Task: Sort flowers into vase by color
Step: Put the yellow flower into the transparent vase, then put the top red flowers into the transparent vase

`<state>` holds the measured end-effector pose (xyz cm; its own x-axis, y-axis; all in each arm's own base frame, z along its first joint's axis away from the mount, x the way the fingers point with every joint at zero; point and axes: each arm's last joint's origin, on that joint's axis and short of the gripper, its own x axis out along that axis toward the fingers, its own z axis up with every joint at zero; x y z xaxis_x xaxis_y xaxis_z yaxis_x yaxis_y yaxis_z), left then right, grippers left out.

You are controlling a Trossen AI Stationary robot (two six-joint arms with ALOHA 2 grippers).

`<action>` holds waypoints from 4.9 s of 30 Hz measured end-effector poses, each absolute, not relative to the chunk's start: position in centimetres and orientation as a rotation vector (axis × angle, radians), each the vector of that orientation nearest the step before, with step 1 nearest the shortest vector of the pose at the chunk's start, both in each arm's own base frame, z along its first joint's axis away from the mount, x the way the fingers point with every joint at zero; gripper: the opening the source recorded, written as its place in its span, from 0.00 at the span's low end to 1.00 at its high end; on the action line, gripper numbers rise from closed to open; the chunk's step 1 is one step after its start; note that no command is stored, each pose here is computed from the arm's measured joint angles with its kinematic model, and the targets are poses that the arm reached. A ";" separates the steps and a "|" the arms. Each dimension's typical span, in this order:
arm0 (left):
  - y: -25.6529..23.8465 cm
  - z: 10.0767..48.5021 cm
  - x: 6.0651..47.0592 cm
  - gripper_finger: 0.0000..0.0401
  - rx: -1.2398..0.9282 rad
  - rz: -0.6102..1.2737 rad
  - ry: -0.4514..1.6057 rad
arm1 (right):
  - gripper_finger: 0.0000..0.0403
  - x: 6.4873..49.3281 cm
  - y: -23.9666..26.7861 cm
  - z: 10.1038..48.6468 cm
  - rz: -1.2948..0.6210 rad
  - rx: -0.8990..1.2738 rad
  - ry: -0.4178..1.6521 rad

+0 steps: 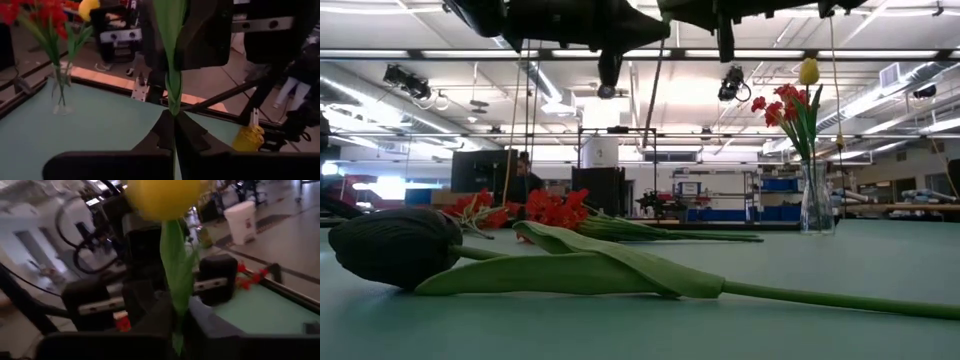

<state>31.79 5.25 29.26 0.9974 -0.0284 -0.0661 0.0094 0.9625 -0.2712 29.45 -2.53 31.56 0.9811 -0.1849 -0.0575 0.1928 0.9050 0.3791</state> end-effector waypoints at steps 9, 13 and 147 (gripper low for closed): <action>6.7 29.2 31.5 0.30 -0.303 0.052 0.080 | 0.02 27.9 -2.7 31.2 -0.416 0.342 0.120; 7.8 28.6 31.2 0.48 -0.356 0.096 0.127 | 0.02 25.8 -2.6 31.4 -0.569 0.294 0.205; 0.0 25.4 22.1 0.46 -0.713 0.554 0.980 | 0.46 13.9 -3.3 30.2 -0.464 1.225 0.770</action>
